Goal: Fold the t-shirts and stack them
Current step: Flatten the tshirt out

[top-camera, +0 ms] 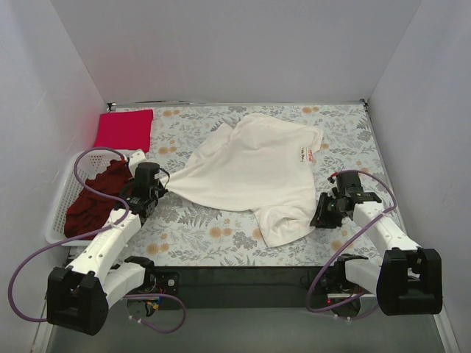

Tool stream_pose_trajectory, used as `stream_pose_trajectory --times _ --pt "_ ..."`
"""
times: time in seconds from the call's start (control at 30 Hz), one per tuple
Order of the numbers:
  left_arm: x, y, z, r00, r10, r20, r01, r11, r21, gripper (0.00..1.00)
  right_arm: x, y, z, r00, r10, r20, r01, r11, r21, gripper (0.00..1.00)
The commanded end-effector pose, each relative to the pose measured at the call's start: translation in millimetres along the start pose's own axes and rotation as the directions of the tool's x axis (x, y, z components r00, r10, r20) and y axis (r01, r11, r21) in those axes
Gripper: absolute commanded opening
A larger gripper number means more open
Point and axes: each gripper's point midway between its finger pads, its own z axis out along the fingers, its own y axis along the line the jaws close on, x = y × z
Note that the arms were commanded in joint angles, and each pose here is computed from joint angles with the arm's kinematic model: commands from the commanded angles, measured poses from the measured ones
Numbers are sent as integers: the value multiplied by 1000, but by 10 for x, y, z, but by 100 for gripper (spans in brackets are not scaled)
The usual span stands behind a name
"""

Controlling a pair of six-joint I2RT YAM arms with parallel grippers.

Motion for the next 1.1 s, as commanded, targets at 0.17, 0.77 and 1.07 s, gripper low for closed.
stream_pose_trajectory --times 0.17,0.77,1.07 --pt "-169 -13 -54 999 -16 49 16 1000 8 0 -53 100 24 1000 0 -2 0 999 -54 29" --pt "-165 -15 -52 999 -16 48 15 1000 9 0 -3 -5 116 1000 10 -22 -10 1000 -12 29" --pt "-168 -16 -54 999 -17 48 17 1000 9 0 -35 154 108 1000 -17 -1 17 994 -107 14"
